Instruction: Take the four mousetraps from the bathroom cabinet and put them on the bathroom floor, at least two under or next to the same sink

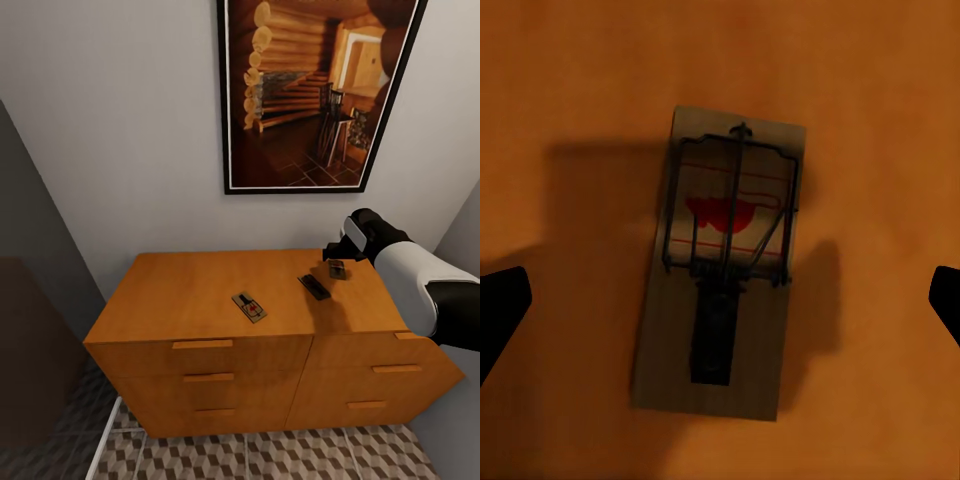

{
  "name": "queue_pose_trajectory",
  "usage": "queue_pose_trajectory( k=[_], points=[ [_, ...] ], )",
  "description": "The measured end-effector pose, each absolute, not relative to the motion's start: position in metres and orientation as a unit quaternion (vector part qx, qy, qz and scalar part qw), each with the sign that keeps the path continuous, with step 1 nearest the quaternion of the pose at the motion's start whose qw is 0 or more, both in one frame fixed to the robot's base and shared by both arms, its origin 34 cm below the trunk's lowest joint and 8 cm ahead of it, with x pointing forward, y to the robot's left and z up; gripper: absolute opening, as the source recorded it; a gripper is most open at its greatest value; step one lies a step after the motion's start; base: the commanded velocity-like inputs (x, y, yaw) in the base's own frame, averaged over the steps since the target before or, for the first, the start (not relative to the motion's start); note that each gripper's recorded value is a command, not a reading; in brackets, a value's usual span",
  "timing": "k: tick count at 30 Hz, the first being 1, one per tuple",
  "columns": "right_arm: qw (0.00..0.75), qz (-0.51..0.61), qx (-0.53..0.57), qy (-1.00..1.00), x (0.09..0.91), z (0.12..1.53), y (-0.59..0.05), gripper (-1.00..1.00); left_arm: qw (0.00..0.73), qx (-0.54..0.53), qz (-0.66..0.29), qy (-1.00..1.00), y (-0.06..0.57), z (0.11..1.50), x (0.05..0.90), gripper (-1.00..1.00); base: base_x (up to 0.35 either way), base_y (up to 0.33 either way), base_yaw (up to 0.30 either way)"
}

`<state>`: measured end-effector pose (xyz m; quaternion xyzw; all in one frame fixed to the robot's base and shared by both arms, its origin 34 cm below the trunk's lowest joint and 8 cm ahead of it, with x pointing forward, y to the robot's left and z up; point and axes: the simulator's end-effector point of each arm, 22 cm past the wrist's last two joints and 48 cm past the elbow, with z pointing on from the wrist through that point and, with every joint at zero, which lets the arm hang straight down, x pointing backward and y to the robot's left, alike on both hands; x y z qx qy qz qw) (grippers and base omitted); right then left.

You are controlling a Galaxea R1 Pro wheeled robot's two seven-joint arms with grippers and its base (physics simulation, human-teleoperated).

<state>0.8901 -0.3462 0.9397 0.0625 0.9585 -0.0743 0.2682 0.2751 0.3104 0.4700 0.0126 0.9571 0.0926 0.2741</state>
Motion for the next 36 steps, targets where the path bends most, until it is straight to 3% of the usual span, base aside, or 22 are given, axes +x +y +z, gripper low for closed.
queue_pose_trajectory(
  k=[36],
  points=[
    [0.264,-0.078,0.077,0.958,0.888,0.935,-0.367,1.00,0.271,0.013,0.092,0.958,0.310,0.469,0.273,1.00,0.000,-0.006,0.000]
  ],
)
